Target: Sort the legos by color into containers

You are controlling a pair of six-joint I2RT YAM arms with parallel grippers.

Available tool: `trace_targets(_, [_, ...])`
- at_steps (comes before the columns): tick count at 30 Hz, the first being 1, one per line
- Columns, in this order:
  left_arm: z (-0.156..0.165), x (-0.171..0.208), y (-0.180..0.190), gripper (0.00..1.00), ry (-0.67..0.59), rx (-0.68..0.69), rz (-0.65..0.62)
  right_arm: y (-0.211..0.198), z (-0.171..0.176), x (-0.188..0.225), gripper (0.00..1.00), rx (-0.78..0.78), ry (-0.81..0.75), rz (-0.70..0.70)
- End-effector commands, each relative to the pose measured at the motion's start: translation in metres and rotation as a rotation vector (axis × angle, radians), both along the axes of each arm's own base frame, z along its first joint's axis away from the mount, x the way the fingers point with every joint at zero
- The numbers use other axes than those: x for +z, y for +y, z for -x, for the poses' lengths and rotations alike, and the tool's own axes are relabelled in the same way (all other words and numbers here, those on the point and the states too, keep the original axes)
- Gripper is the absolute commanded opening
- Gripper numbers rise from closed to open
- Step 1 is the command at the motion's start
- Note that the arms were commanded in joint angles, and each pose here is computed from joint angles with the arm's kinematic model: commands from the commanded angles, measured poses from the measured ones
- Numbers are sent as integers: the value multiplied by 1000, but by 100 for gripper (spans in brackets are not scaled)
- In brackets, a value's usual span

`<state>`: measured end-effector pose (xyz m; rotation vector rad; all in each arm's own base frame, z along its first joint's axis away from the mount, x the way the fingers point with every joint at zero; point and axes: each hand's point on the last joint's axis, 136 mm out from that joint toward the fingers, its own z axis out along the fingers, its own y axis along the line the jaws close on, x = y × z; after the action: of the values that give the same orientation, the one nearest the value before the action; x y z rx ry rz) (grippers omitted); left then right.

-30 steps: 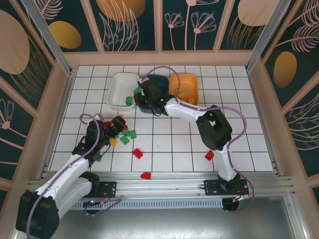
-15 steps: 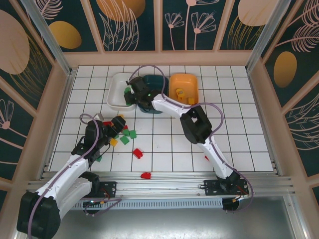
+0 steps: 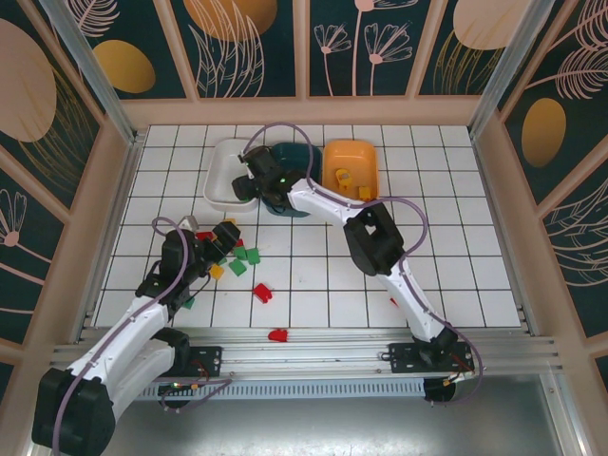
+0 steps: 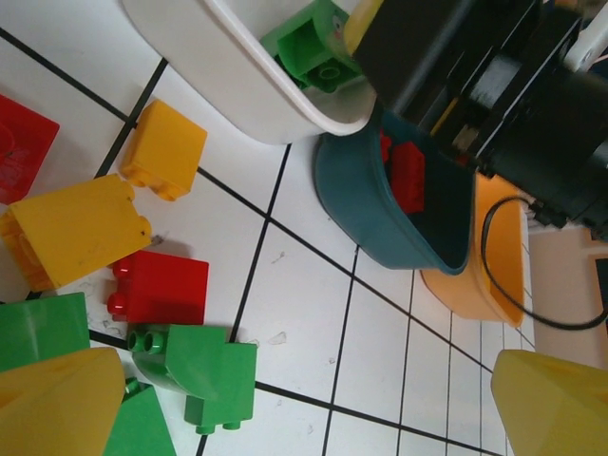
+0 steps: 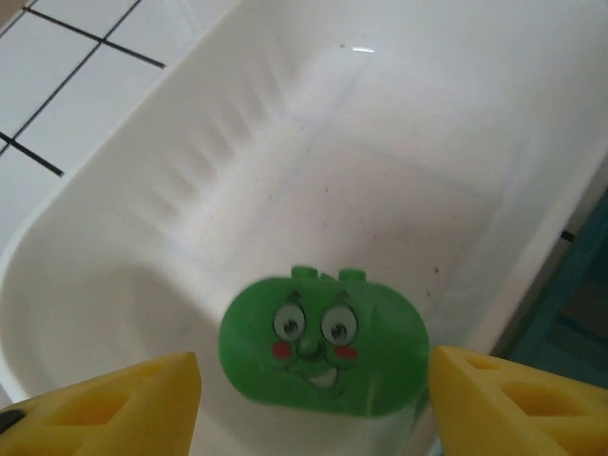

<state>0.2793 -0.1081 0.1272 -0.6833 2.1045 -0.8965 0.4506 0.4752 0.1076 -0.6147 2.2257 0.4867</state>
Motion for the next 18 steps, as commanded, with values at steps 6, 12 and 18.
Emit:
trace_targets(6, [2, 18, -16, 99, -100, -87, 72, -110, 42, 99, 65, -259, -112, -89])
trace_targets(12, [7, 18, -66, 99, -128, -243, 30, -261, 103, 69, 66, -606, 2, -80])
trace_targets(18, [19, 26, -123, 98, -187, -414, 38, -375, 175, 26, 69, -893, 133, -54])
